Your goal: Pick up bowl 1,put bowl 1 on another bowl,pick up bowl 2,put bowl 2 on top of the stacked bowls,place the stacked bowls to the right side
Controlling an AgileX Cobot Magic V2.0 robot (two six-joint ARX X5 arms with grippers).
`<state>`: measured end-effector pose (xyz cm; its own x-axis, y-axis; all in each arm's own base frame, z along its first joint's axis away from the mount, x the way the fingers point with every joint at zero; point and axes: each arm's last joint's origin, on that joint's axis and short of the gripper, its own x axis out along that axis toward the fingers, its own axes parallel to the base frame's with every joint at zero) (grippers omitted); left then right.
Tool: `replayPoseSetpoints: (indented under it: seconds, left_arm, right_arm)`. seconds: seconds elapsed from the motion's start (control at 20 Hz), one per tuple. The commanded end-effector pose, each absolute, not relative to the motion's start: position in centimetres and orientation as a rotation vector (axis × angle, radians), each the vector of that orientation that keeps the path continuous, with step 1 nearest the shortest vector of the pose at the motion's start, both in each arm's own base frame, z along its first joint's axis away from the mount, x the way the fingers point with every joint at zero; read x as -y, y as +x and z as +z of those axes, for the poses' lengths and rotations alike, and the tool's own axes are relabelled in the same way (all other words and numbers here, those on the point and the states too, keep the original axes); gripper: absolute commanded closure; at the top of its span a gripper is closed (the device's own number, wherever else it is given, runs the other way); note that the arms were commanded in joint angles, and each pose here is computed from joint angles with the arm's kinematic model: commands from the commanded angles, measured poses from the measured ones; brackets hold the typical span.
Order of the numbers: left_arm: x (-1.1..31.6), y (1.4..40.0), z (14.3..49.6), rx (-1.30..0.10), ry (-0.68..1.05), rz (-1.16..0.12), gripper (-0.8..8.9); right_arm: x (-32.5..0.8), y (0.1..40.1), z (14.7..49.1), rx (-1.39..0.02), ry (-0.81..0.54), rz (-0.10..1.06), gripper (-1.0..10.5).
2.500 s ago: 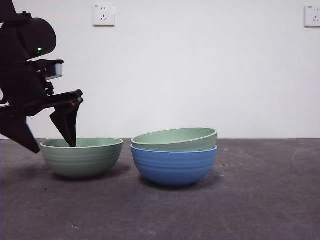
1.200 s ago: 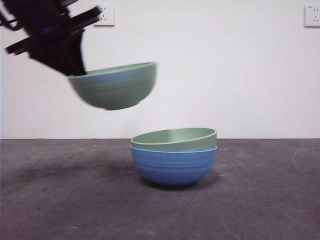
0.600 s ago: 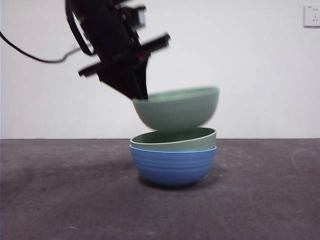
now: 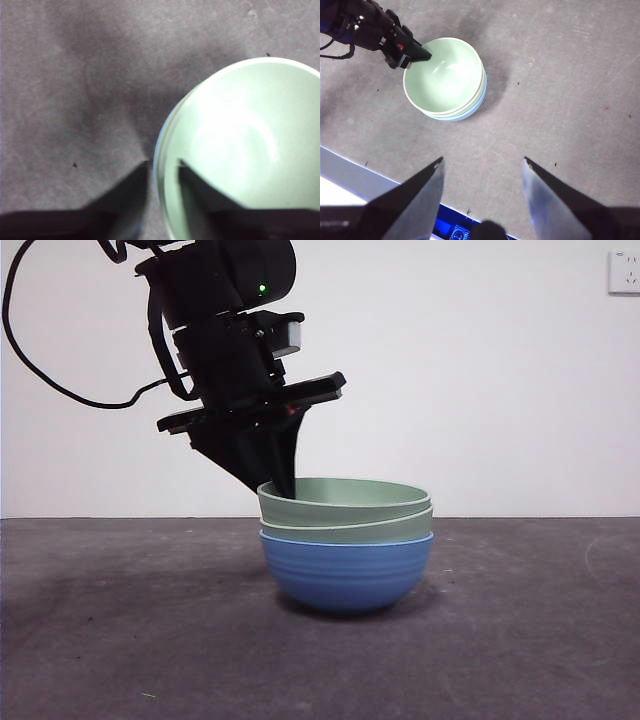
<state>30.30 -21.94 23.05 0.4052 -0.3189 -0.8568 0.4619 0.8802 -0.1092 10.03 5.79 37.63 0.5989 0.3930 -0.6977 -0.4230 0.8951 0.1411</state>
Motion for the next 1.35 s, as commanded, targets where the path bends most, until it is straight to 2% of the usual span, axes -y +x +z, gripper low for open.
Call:
replayPoseSetpoints:
  seconds: [0.05, 0.3, 0.35, 0.45, 0.5, 0.7, 0.95, 1.1, 1.35]
  left_arm:
    - [22.3, 30.1, 23.0, -1.056, 0.136, -0.536, 3.7]
    - [21.5, 29.1, 25.1, -1.078, 0.153, -0.524, 3.7]
    - [21.2, 28.7, 26.3, -1.068, 0.158, -0.53, 3.7]
    - [20.4, 27.6, 29.1, -1.036, 0.172, -0.548, 3.7]
    - [19.9, 26.9, 30.5, -1.011, 0.177, -0.56, 3.7]
    - [17.3, 23.3, 37.1, -0.889, 0.143, -0.585, 3.7]
    - [13.2, 17.7, 43.2, -0.719, 0.109, -0.62, 3.71]
    - [11.3, 15.1, 44.6, -0.659, 0.09, -0.628, 3.71]
    - [10.0, 13.4, 45.3, -0.631, 0.081, -0.632, 3.72]
  right_arm:
    - [-5.8, 10.0, 37.6, -0.796, -0.033, 0.472, 6.9]
    - [-6.3, 10.9, 37.4, -0.816, -0.037, 0.472, 6.8]
    - [-6.6, 11.5, 37.2, -0.825, -0.038, 0.471, 6.3]
    - [-7.4, 12.9, 36.8, -0.846, -0.04, 0.469, 4.4]
    - [-7.9, 13.6, 36.5, -0.859, -0.036, 0.483, 4.2]
    - [-10.5, 17.7, 34.7, -0.936, 0.007, 0.535, 4.1]
    - [-13.6, 23.2, 29.7, -1.094, 0.001, 0.494, 4.1]
    - [-15.0, 25.8, 26.4, -1.166, 0.009, 0.464, 4.1]
    - [-16.2, 27.8, 23.6, -1.204, 0.045, 0.429, 4.1]
